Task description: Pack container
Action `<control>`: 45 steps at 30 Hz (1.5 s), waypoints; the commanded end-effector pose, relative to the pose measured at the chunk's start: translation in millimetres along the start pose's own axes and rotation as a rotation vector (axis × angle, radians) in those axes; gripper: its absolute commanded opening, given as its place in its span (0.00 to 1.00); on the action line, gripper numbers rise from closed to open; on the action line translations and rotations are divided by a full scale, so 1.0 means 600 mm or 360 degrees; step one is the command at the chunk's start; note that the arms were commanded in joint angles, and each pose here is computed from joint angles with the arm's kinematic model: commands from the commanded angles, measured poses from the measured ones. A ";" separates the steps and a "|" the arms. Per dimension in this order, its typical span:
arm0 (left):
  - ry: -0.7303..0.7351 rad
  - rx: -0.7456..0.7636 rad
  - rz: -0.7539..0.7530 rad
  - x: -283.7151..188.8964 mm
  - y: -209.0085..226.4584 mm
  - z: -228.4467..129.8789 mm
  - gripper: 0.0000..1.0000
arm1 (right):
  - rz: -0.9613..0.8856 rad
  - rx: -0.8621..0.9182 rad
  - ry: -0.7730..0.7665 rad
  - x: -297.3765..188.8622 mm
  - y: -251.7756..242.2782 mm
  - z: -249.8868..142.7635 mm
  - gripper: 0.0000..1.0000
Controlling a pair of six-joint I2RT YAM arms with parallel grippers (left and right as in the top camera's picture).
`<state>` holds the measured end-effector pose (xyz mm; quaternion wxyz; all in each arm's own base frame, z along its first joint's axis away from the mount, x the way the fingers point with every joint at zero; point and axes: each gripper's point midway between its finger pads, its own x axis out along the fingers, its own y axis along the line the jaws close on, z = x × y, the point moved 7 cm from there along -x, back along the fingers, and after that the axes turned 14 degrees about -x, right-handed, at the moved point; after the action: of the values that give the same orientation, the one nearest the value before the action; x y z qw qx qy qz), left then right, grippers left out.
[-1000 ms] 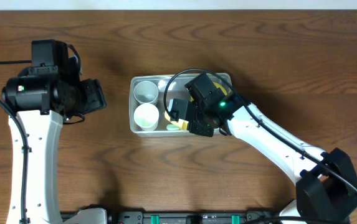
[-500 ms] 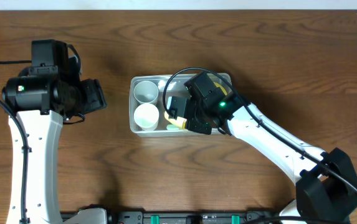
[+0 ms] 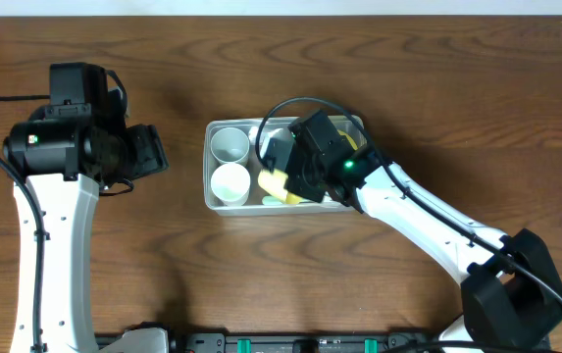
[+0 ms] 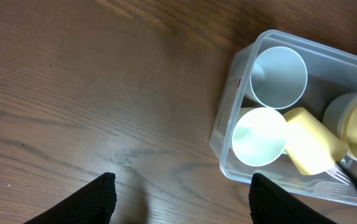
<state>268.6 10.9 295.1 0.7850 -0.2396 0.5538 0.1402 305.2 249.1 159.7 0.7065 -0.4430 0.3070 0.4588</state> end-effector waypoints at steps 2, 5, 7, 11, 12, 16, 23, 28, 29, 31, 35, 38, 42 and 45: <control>-0.0004 -0.0013 0.0031 0.002 0.005 0.001 0.69 | -0.0445 0.0620 -0.0033 -0.074 -0.068 -0.001 0.75; -0.0018 0.0028 0.0050 0.002 0.007 0.002 0.69 | -0.0612 0.0947 -0.0157 -0.143 -0.111 -0.019 0.78; -0.0031 0.0059 0.0048 0.002 0.006 0.005 0.69 | -0.0718 0.1222 -0.0213 -0.189 -0.139 -0.055 0.79; -0.0076 0.0123 0.0025 0.002 0.002 0.013 0.69 | -0.0847 0.1648 -0.0168 -0.243 -0.168 -0.142 0.79; -0.0094 0.0145 0.0017 0.002 0.000 0.016 0.69 | -0.0855 0.1727 -0.0133 -0.251 -0.172 -0.167 0.80; -0.0227 0.0311 -0.0043 0.001 -0.018 0.039 0.69 | -0.0846 0.1937 0.0043 -0.265 -0.174 -0.255 0.99; -0.0275 0.0386 -0.0090 0.032 -0.052 0.063 0.98 | -0.0944 0.2107 0.0140 -0.288 -0.183 -0.325 0.99; -0.0163 0.0381 -0.0043 0.070 -0.052 0.066 0.97 | -0.0948 0.2175 0.0226 -0.294 -0.174 -0.352 0.99; -0.0126 0.0382 -0.0028 0.074 -0.050 0.062 0.98 | -0.0934 0.2184 0.0248 -0.294 -0.170 -0.354 0.99; -0.0095 0.0379 -0.0011 0.077 -0.046 0.058 0.98 | -0.0907 0.2184 0.0291 -0.292 -0.163 -0.357 0.99; -0.0110 0.0387 -0.0027 0.069 -0.048 0.055 0.98 | -0.0848 0.2195 0.0385 -0.290 -0.145 -0.361 0.99; -0.0162 0.0428 -0.0053 0.048 -0.048 0.047 0.98 | -0.0817 0.2240 0.0439 -0.291 -0.128 -0.364 0.99; -0.0278 0.0460 -0.0108 0.026 -0.035 0.016 0.98 | -0.0815 0.2282 0.0432 -0.293 -0.097 -0.361 0.99; -0.0388 0.0440 -0.0168 0.019 -0.010 -0.026 0.98 | -0.0876 0.2251 0.0409 -0.297 -0.063 -0.355 0.99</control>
<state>290.0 -2.1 285.0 0.8659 -0.1404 0.4770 0.0548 283.0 -23.3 229.9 0.8588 0.0028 0.5062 -0.0787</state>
